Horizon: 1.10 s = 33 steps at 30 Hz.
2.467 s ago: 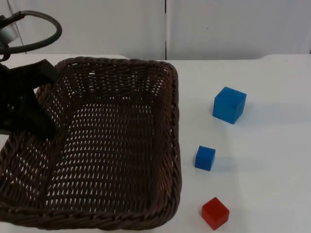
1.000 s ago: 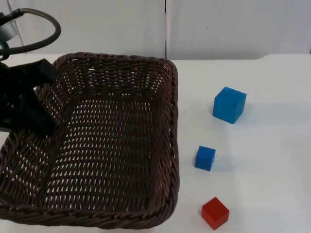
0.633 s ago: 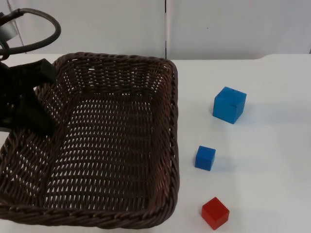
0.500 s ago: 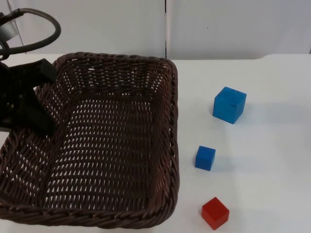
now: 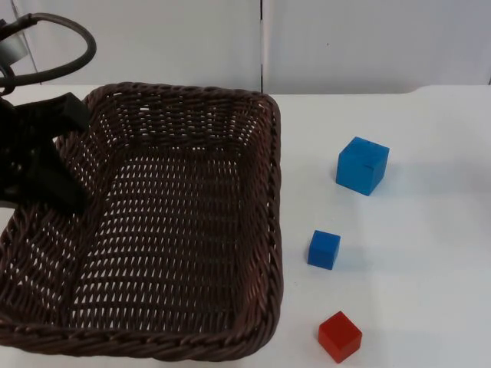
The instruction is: Pick up the basket with the left hand and place the largest block into the basket with the right hand.
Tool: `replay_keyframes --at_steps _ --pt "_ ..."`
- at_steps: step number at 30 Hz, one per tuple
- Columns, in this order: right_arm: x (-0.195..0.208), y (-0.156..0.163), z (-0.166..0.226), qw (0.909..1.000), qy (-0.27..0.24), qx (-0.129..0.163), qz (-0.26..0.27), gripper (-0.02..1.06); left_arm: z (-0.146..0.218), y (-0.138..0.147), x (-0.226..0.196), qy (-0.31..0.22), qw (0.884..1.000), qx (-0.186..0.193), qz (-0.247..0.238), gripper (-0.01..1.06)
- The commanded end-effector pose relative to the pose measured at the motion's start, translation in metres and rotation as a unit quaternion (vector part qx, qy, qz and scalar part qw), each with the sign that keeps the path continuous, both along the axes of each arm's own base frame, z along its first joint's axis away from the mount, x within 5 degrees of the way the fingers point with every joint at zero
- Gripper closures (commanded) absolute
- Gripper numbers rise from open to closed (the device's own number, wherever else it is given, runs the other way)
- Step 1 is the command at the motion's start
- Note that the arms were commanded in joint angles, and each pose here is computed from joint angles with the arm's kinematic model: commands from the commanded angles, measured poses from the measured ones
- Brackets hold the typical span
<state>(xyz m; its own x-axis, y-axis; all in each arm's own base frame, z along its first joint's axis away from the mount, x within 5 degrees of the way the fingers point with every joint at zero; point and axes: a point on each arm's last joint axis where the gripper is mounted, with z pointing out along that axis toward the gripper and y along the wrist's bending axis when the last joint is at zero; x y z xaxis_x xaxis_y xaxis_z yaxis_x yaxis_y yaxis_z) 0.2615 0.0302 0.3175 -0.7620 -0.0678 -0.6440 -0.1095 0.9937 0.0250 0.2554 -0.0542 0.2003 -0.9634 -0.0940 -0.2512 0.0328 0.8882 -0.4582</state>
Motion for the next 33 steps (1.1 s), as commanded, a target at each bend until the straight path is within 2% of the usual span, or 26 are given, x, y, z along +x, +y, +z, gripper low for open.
replay_keyframes --at_steps 1,10,15,19,20,25,26,30,31,33 --pt "0.006 -0.001 0.001 1.0 -0.003 -0.006 0.004 -0.01 0.004 -0.001 -0.001 -0.005 1.0 -0.01 0.005 1.05" --pt "0.036 0.003 -0.016 0.9989 0.03 -0.024 0.027 -0.01 0.004 -0.001 0.0 -0.011 1.0 -0.007 0.009 1.05" --pt "0.053 0.012 -0.028 0.9958 0.047 -0.045 0.065 -0.01 0.004 -0.001 0.0 -0.011 1.0 -0.007 0.009 1.05" --pt "0.069 0.04 -0.045 0.9849 0.063 -0.077 0.141 -0.01 0.004 -0.001 0.0 -0.011 1.0 -0.007 0.009 1.05" --pt "0.069 0.04 -0.045 0.9849 0.063 -0.077 0.141 -0.01 0.004 -0.001 0.0 -0.011 1.0 -0.007 0.009 1.05" --pt "0.091 0.074 -0.065 0.97 0.078 -0.099 0.208 -0.01 0.004 -0.001 0.0 -0.011 1.0 -0.007 0.009 1.05" --pt "0.091 0.074 -0.065 0.97 0.078 -0.099 0.208 -0.01 0.004 -0.001 0.0 -0.011 1.0 -0.007 0.009 1.05" --pt "0.108 0.098 -0.076 0.9518 0.092 -0.124 0.265 -0.01 0.004 -0.001 0.0 -0.011 1.0 -0.006 0.008 1.05" --pt "0.108 0.098 -0.076 0.9518 0.092 -0.124 0.265 -0.01 0.004 -0.001 0.0 -0.011 1.0 -0.006 0.008 1.05" --pt "0.118 0.106 -0.08 0.9422 0.098 -0.135 0.29 -0.01 0.004 -0.001 0.0 -0.012 1.0 -0.005 0.008 1.05"
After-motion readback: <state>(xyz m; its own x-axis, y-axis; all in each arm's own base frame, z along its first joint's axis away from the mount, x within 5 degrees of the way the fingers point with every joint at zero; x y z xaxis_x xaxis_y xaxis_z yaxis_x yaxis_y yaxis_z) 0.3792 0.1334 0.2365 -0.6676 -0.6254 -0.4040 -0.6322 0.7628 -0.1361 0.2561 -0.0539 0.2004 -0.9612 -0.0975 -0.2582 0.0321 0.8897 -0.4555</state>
